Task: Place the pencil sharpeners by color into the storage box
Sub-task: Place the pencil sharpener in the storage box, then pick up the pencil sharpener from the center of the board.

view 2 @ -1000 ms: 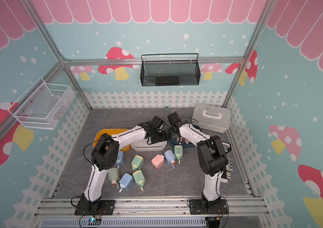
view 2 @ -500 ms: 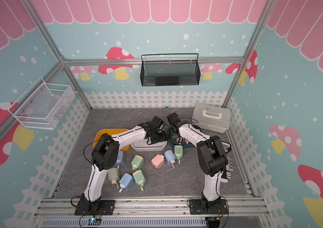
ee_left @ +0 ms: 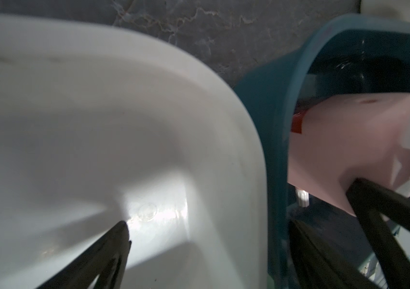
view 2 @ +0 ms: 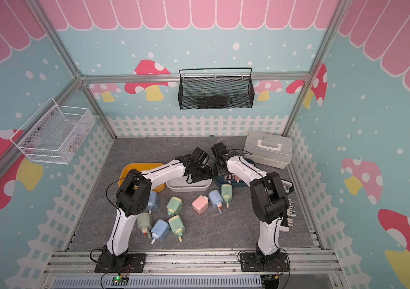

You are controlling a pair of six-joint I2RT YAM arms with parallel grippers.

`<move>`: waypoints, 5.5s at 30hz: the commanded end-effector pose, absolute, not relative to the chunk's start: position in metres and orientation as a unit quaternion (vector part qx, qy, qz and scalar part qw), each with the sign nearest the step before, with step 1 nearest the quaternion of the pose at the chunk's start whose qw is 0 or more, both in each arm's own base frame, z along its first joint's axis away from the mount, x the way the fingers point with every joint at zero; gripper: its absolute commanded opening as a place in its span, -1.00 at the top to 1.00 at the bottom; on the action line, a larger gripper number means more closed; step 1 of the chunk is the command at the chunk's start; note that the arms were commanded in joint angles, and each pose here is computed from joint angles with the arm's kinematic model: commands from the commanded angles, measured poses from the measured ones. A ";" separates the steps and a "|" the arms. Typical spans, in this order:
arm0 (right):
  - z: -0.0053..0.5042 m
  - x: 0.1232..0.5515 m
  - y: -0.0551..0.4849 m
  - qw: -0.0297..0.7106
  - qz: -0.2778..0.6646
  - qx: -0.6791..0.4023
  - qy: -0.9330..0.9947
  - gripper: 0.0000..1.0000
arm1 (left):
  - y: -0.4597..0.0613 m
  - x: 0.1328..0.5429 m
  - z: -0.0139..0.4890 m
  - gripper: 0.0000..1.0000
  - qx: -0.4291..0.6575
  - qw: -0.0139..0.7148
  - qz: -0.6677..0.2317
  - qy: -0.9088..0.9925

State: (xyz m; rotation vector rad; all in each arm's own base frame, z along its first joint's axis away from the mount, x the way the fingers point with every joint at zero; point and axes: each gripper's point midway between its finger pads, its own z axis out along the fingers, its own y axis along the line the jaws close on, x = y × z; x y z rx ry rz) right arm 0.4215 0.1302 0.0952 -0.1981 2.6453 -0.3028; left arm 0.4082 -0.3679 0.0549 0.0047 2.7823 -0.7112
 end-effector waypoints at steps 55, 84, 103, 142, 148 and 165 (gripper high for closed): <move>0.145 0.410 0.128 0.345 -0.079 -0.072 0.933 -0.97 | -0.350 0.377 0.145 -0.98 0.131 0.226 -0.248 0.933; 0.173 0.358 0.151 0.454 0.043 -0.190 0.869 -0.97 | -0.324 0.241 0.136 -0.98 0.383 0.366 -0.323 0.784; 0.184 0.340 0.144 0.465 0.043 -0.200 0.861 -0.97 | -0.335 0.232 0.081 -0.71 0.449 0.387 -0.234 0.770; 0.184 0.236 0.240 0.439 0.233 -0.557 0.665 -0.96 | -0.310 0.221 0.123 1.00 0.565 0.360 -0.281 0.687; 0.187 0.214 0.246 0.459 0.247 -0.599 0.608 -0.91 | -0.306 0.214 0.143 1.00 0.599 0.378 -0.295 0.641; 0.166 0.193 0.258 0.425 0.249 -0.666 0.560 -0.63 | -0.310 0.206 0.156 1.00 0.658 0.451 -0.275 0.537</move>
